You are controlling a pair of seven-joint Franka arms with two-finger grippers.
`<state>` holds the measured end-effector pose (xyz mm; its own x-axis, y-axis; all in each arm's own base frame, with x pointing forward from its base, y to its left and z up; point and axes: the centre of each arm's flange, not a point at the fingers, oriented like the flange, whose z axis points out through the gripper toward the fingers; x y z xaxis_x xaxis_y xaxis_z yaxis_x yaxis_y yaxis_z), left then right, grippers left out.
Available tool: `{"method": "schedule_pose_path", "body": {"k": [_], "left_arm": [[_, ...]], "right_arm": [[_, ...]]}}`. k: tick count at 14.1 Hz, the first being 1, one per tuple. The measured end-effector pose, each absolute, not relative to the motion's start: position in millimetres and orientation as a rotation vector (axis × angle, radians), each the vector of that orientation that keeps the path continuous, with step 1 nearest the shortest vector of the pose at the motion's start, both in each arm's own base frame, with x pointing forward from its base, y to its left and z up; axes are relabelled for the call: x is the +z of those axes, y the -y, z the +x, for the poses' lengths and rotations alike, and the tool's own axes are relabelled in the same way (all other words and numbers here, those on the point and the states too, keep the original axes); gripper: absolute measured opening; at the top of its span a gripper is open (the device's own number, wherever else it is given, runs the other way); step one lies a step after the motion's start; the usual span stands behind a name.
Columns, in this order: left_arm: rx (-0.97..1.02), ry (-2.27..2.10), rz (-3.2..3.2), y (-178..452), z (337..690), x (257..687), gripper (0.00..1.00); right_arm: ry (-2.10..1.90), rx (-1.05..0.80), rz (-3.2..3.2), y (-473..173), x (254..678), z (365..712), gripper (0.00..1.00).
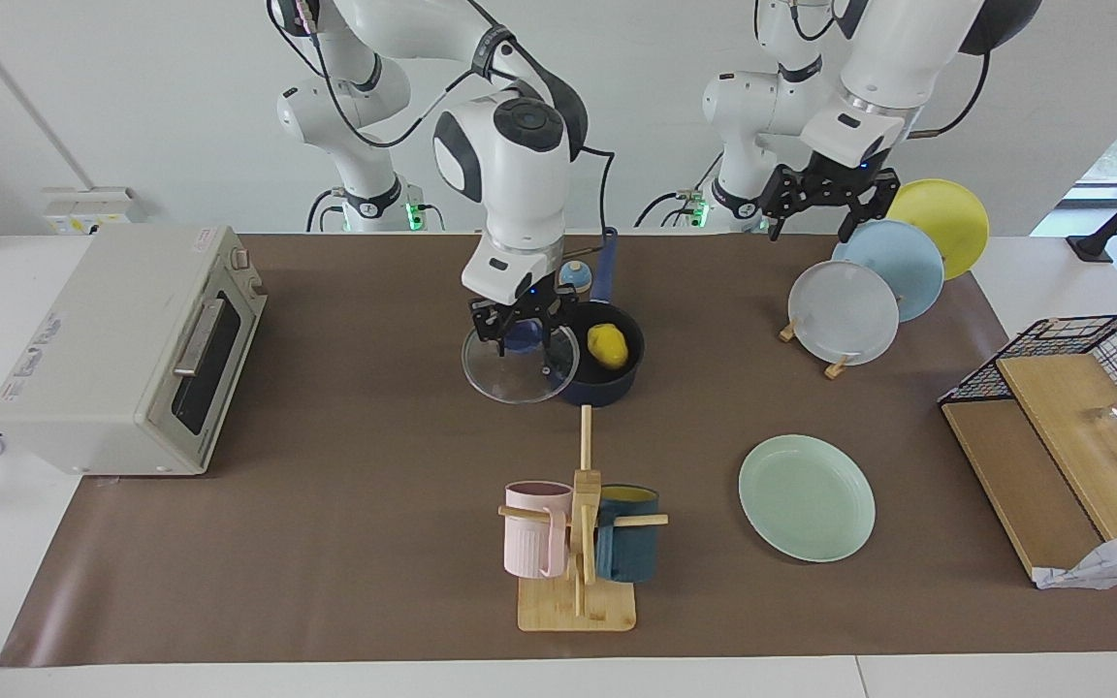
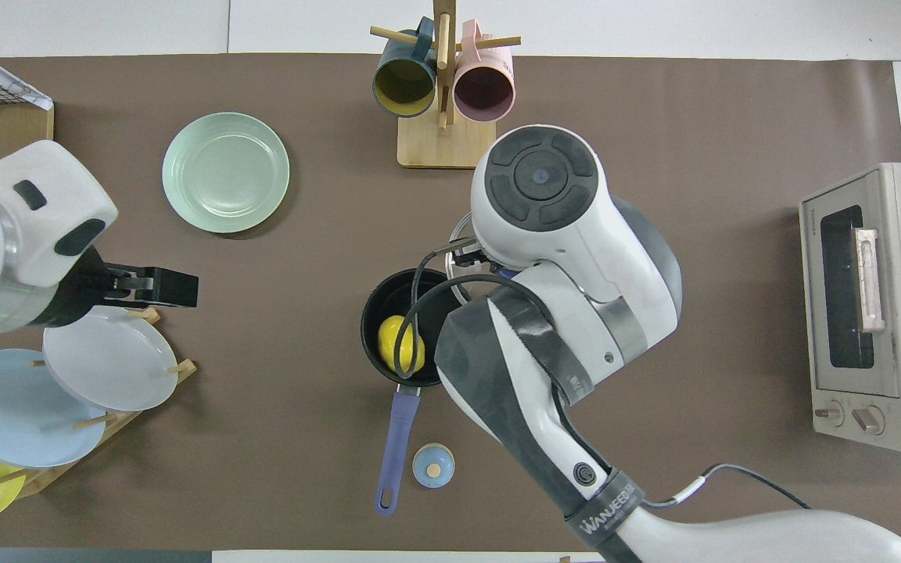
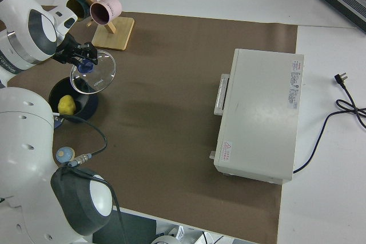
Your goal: Transfer potato from pot to plate
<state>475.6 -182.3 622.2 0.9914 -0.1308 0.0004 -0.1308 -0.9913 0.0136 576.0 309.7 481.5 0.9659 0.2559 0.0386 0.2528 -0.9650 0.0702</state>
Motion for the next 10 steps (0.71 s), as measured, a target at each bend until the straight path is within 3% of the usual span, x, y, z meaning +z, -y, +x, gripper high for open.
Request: {"method": "schedule_pose_path", "body": {"k": [5, 10], "left_arm": [[0.017, 0.102, 3.114, 286.8, 463.6, 556.7, 1.00], [-0.056, 0.004, 3.134, 357.0, 476.9, 454.0, 1.00]], "right_arm": [[-0.451, 0.006, 3.029, -231.6, 475.4, 607.4, 0.65], [-0.528, -0.054, 3.018, -143.7, 443.9, 623.8, 0.65]]}}
